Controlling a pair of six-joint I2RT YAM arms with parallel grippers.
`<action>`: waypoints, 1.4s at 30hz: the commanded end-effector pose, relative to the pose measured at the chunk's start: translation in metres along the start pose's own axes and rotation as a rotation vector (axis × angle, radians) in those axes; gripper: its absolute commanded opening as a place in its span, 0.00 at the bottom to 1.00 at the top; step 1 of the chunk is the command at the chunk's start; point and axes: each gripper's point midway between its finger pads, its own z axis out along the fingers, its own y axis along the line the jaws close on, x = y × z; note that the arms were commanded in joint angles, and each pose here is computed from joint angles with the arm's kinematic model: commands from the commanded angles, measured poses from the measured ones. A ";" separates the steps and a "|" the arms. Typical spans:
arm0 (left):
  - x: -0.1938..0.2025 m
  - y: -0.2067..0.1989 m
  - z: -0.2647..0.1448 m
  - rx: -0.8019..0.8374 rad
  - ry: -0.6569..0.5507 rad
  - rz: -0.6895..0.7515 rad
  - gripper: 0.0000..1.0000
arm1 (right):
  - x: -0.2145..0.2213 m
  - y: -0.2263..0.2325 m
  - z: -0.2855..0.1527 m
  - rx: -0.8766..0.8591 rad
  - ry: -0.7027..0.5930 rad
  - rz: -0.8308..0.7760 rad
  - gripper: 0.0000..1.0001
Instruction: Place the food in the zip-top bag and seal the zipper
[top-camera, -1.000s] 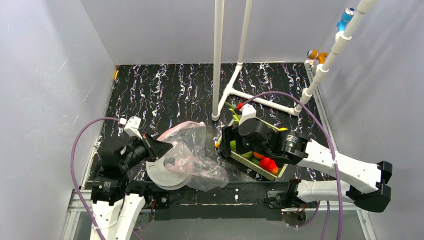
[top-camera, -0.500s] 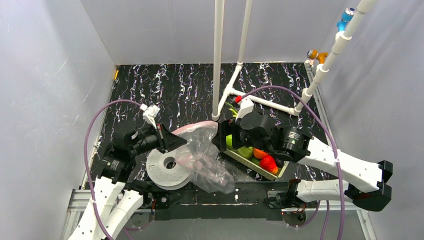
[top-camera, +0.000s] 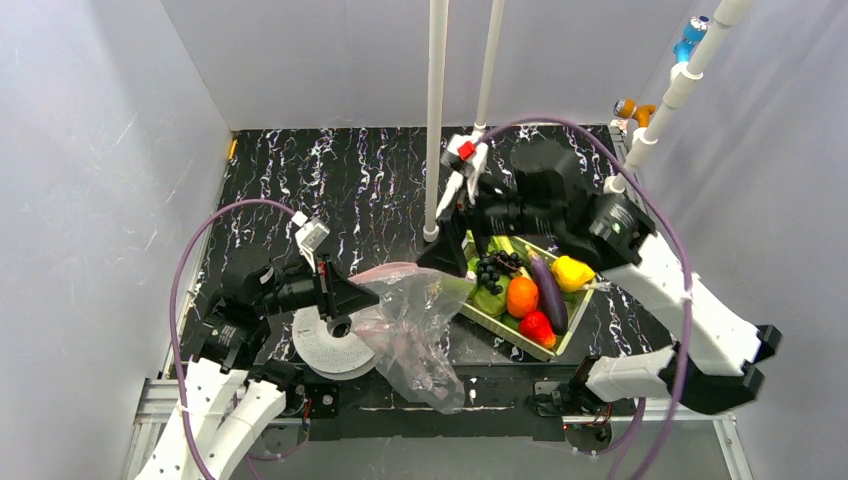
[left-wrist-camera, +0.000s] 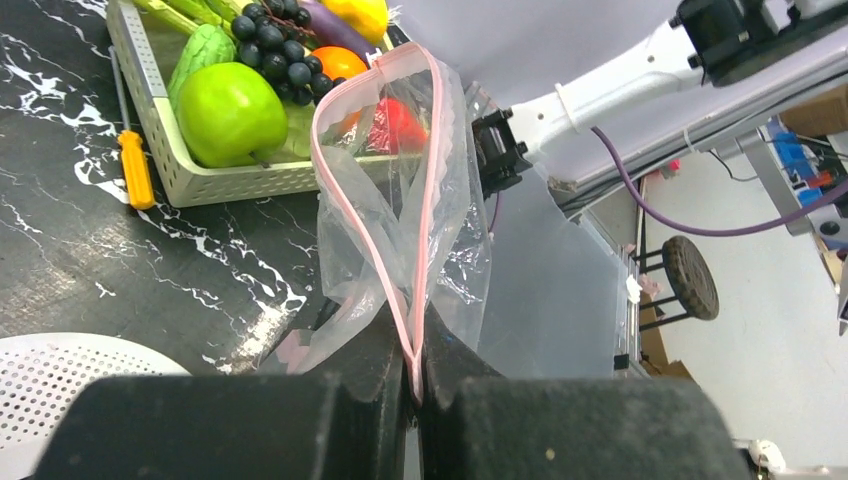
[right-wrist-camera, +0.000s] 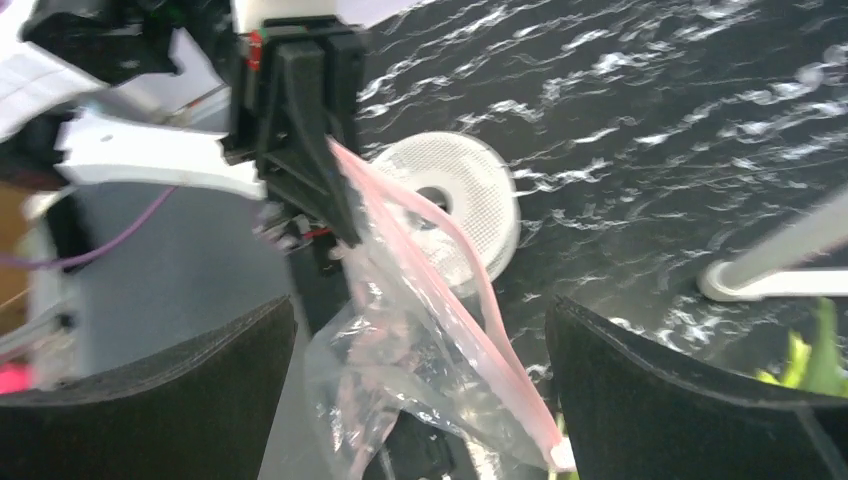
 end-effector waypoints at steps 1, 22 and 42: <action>0.006 -0.010 -0.002 0.058 0.047 0.033 0.00 | 0.007 0.038 0.012 -0.418 0.123 0.044 1.00; -0.001 -0.001 -0.002 -0.016 0.028 0.028 0.00 | 0.089 0.029 0.052 -0.433 0.239 0.248 0.45; -0.058 -0.007 -0.078 -0.525 -0.402 -0.466 0.87 | -0.002 -0.023 0.021 0.251 -0.257 0.254 0.01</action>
